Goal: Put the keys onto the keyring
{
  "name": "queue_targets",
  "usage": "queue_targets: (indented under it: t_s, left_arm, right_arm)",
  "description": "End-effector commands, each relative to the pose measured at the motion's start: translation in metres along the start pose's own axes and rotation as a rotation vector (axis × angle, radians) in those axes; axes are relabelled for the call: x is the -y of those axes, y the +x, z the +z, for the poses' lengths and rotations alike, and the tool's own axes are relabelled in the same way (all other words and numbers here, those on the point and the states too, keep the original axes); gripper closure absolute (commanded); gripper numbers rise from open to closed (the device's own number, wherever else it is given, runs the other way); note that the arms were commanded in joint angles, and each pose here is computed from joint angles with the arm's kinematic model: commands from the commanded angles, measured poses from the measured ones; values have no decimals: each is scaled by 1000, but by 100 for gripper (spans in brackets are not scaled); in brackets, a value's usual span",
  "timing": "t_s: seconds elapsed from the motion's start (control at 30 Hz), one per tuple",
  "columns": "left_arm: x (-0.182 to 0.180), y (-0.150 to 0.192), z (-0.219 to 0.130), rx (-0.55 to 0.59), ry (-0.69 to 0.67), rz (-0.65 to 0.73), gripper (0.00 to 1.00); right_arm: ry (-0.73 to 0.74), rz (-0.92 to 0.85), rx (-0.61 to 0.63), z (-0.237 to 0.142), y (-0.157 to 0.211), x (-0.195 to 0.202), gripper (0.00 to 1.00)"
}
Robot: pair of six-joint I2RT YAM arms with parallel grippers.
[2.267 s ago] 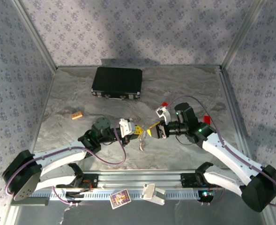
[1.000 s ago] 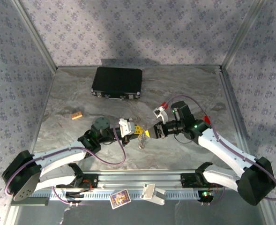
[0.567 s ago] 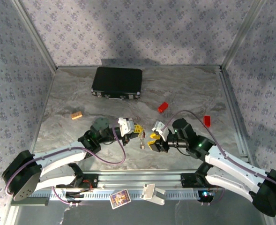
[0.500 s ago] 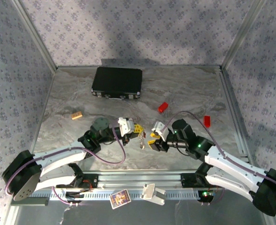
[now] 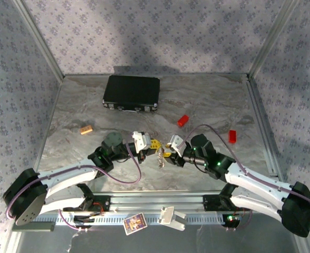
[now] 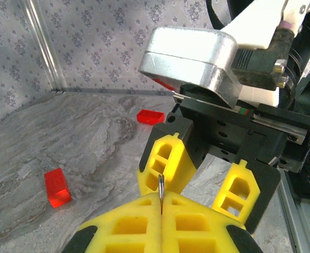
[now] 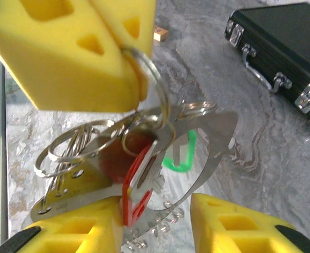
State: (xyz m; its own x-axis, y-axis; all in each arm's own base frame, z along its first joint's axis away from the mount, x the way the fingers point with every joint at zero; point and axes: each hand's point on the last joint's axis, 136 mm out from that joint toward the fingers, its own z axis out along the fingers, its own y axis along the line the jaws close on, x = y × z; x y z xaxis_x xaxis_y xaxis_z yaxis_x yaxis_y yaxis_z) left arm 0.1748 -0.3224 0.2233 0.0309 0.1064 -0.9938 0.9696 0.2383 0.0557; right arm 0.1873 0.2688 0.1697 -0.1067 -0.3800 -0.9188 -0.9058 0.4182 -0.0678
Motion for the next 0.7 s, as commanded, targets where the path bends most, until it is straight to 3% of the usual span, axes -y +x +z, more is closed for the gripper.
queue_targets:
  t_s: [0.0, 0.27, 0.67]
  left_arm:
    - [4, -17, 0, 62, 23, 18, 100]
    - [5, -19, 0, 67, 28, 18, 100]
    - [6, -20, -1, 60, 32, 24, 100]
  right_arm:
    - [34, -37, 71, 1, -15, 5, 64]
    - [27, -40, 114, 0, -24, 4, 68]
    - [28, -69, 104, -3, -32, 5, 96]
